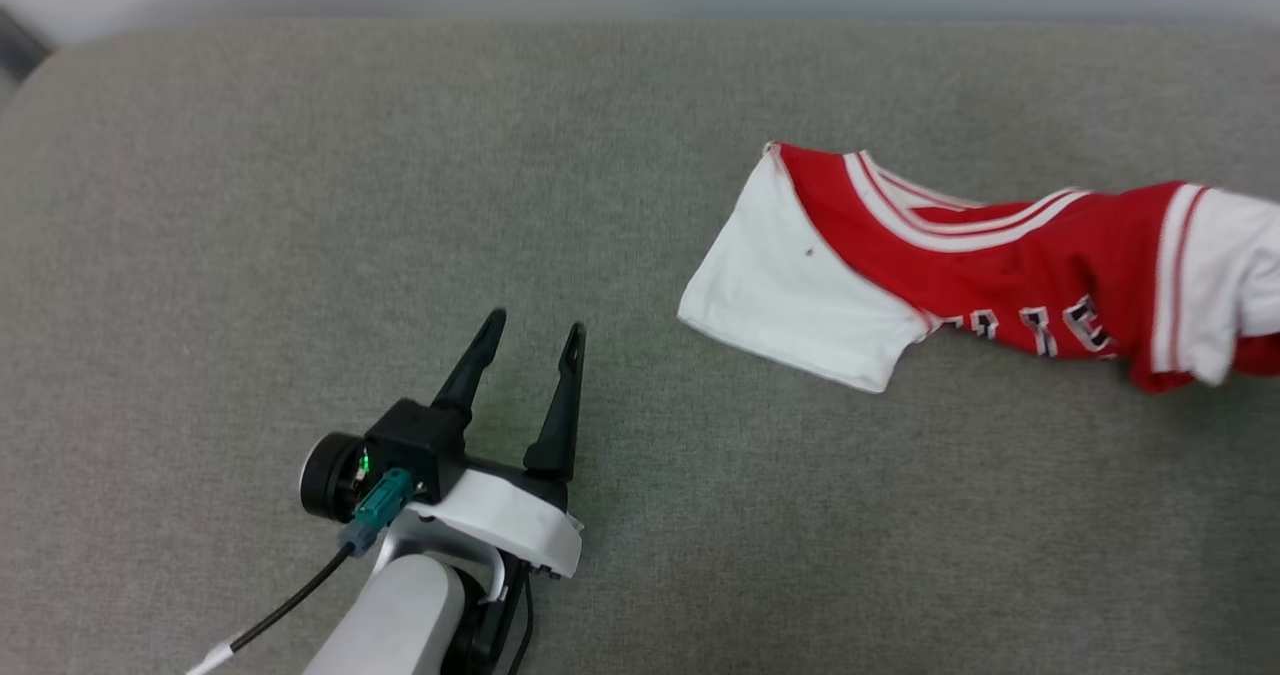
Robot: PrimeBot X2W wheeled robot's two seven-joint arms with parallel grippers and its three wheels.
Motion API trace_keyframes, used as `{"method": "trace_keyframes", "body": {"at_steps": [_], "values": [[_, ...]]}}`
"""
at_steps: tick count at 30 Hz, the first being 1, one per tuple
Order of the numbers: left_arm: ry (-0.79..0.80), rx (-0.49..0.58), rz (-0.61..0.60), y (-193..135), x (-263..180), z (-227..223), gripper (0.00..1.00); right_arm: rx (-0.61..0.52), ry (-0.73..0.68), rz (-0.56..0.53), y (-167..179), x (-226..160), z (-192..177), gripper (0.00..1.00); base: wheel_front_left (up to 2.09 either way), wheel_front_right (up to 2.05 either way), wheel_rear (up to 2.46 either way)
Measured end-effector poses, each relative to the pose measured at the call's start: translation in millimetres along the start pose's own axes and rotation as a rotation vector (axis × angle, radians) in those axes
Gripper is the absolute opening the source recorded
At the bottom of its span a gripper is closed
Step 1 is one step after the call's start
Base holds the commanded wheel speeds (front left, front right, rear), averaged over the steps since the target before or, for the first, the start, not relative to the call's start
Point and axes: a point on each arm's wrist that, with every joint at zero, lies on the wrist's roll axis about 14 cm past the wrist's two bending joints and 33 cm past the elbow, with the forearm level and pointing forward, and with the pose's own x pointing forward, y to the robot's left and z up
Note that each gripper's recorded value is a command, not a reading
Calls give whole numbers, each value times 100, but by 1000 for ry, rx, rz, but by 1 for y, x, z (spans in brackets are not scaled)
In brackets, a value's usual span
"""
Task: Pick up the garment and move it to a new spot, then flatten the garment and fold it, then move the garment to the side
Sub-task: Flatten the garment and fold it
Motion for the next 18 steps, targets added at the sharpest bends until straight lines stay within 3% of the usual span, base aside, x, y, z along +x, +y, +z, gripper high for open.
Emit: {"method": "trace_keyframes", "body": {"at_steps": [4, 5, 6, 7, 12, 18], "values": [[26, -1, 3, 7, 12, -13, 100, 43, 10, -71, -23, 30, -11, 0, 0, 0, 0], [35, -1, 5, 9, 14, -18, 100, 38, 6, -90, -28, 36, -14, 14, 0, 0, 0], [44, -1, 5, 10, 16, -22, 100, 50, 5, -104, -33, 42, -19, 46, 0, 0, 0], [51, -2, 8, 12, 17, -25, 100, 49, 9, -114, -35, 46, -25, 100, 0, 0, 0], [53, 0, 32, 19, 16, -25, 100, 39, -74, -123, -31, 53, -32, 100, 0, 0, 0], [15, 8, 41, 17, 5, -8, 100, -37, -285, -147, -35, 18, -11, 100, 0, 0, 0]]}}
